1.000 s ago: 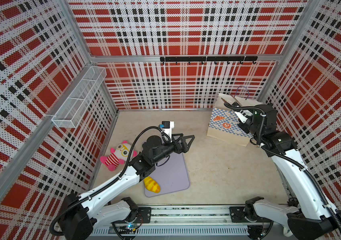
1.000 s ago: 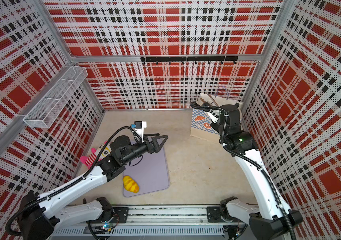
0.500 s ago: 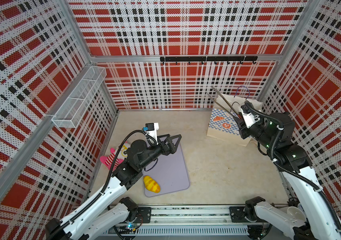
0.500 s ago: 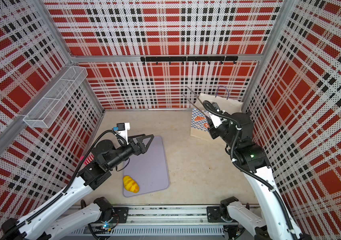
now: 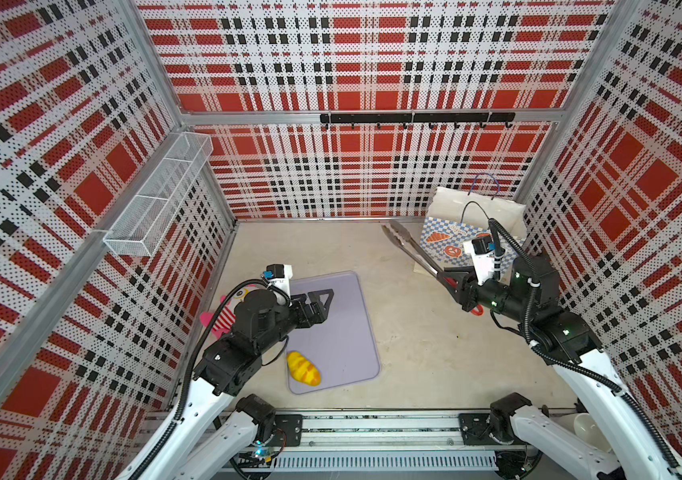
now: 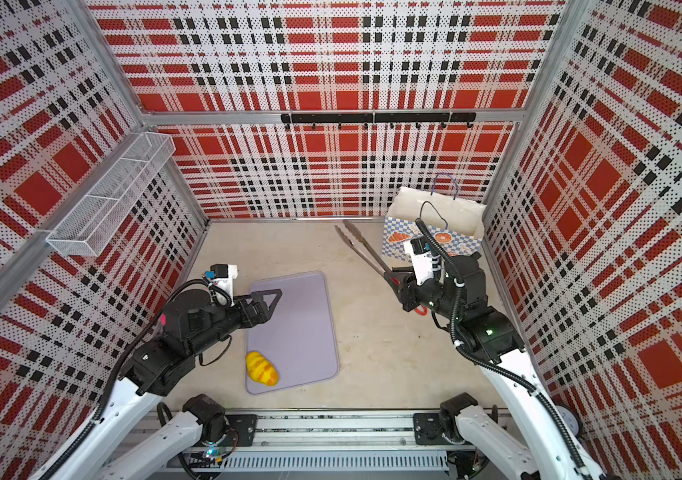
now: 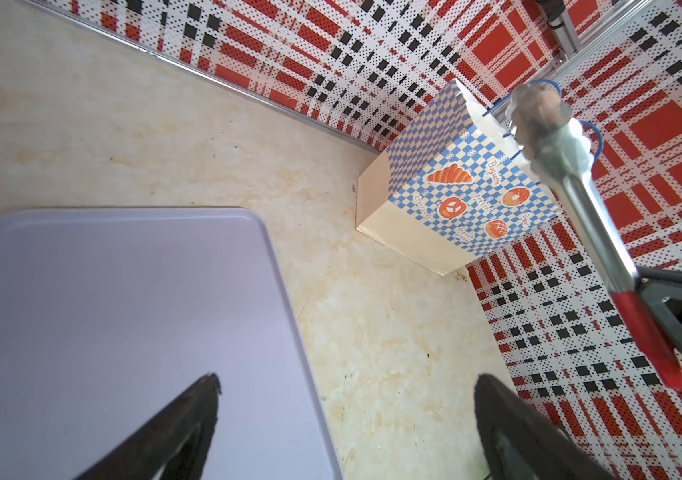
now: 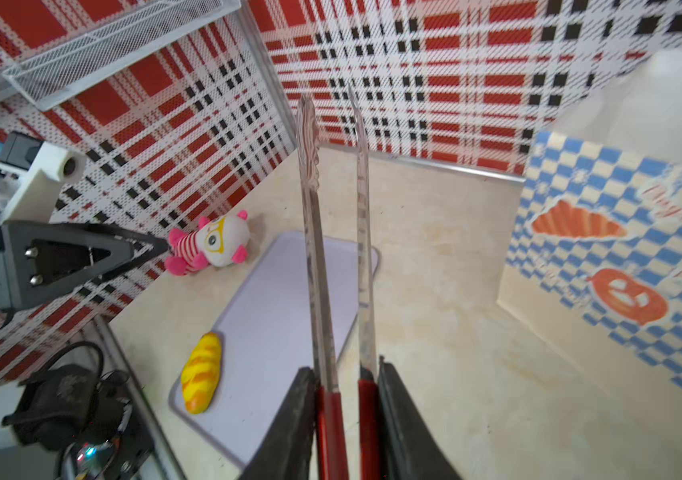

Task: Place the fake bread into the paper bag
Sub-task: 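Swing the tongs back over the tray and set them down on it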

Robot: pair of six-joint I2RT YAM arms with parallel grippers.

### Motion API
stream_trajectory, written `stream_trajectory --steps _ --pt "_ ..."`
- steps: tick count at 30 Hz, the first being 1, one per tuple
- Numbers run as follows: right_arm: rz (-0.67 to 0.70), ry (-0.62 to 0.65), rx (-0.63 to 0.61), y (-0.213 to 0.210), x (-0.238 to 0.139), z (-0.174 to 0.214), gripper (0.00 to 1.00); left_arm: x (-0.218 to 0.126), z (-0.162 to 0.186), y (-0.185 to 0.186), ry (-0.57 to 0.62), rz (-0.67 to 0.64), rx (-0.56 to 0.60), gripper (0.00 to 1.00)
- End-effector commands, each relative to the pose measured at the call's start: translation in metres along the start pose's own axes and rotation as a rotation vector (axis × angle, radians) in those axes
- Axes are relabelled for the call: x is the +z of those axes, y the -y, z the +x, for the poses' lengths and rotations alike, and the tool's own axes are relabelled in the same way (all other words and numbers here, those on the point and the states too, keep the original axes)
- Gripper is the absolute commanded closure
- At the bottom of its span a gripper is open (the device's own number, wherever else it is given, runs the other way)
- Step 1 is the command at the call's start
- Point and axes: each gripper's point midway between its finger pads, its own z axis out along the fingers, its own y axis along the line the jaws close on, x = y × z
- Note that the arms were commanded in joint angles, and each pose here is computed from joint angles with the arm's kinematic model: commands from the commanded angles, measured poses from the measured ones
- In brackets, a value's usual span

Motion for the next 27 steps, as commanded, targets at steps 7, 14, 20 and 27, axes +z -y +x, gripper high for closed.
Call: stream_trajectory --steps 7,14,20,27 --pt "-0.151 -0.111 0.054 -0.046 0.007 0.049 0.69 -0.019 0.039 -0.04 -0.091 -0.109 -0.047 0.02" --pt "-0.186 -0.21 0.014 -0.063 0.028 0.086 0.69 -0.021 0.051 -0.046 -0.11 -0.112 -0.081 0.02" --pt "-0.222 -0.274 -0.007 -0.075 0.047 0.11 0.69 -0.023 0.047 -0.046 -0.103 -0.13 -0.081 0.02" --pt "-0.266 -0.294 -0.009 -0.083 0.063 0.125 0.69 -0.025 0.042 -0.045 -0.107 -0.148 -0.08 0.02"
